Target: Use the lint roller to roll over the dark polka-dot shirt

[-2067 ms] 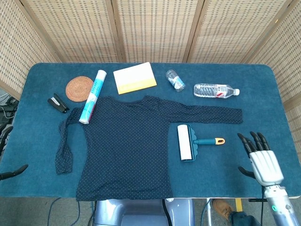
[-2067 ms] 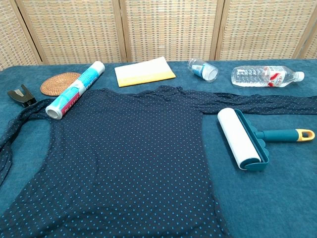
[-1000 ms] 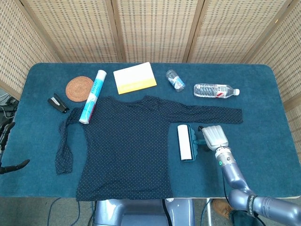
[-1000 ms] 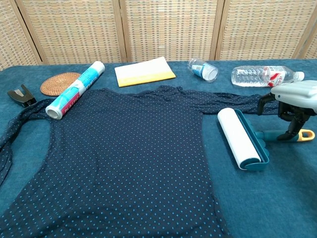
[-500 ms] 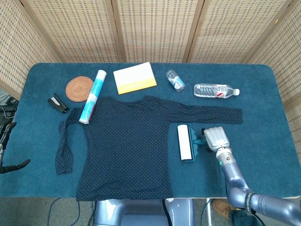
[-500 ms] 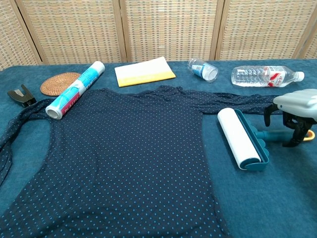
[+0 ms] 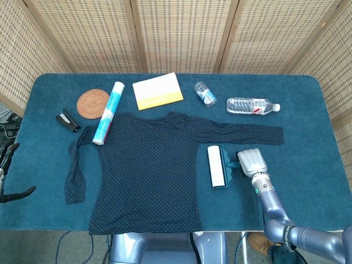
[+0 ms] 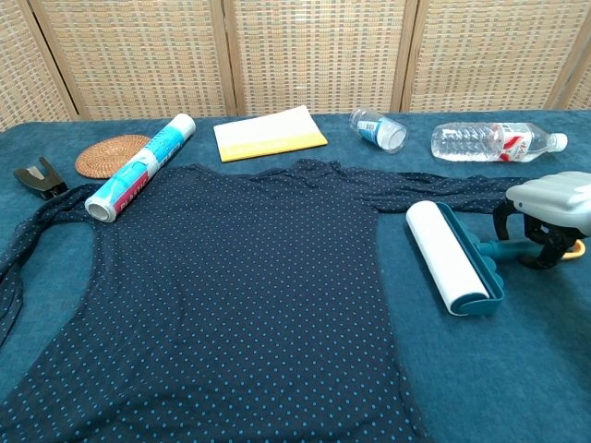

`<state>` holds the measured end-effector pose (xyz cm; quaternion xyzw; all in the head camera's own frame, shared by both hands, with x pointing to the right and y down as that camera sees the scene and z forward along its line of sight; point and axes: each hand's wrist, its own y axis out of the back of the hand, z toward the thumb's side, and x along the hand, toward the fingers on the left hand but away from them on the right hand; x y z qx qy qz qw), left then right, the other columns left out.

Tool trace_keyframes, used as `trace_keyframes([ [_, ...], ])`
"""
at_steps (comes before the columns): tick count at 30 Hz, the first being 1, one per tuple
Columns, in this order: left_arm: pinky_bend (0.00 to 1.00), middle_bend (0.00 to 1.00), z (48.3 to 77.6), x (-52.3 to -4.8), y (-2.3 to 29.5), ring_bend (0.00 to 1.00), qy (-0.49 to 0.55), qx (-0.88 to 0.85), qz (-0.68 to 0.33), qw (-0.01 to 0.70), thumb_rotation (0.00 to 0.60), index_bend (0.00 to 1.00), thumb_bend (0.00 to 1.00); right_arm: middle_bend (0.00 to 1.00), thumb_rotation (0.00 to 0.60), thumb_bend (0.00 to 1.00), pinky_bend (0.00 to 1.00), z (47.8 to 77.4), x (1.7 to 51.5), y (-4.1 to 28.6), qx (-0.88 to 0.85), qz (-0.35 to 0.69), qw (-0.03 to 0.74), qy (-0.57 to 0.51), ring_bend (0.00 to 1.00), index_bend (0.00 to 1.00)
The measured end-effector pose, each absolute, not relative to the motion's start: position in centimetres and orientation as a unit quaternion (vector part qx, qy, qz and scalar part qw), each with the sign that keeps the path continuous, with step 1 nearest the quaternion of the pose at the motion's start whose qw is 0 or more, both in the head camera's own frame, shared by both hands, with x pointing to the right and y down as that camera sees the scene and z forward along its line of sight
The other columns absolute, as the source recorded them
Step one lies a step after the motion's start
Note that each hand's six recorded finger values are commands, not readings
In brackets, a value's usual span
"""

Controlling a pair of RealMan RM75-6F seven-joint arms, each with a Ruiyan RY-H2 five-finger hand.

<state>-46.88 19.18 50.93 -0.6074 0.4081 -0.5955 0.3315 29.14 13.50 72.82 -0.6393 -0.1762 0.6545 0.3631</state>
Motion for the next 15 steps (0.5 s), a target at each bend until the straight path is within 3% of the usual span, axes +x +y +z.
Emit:
trace_keyframes([
  [7,0.0,0.0,51.0,-46.9,19.2,0.0,0.408,-0.609,-0.595,0.33,0.6,0.0,0.0,1.0,0.6,0.77,1.0,72.3,28.9,13.1,-0.638,0.647,0.376,-0.182,1.0,0.65],
  [15,0.0,0.0,51.1,-46.9,19.1,0.0,0.407,-0.614,-0.594,0.324,0.6,0.0,0.0,1.0,0.6,0.79,1.0,69.5,26.4,11.0,-0.637,0.623,0.412,-0.192,1.0,0.7],
])
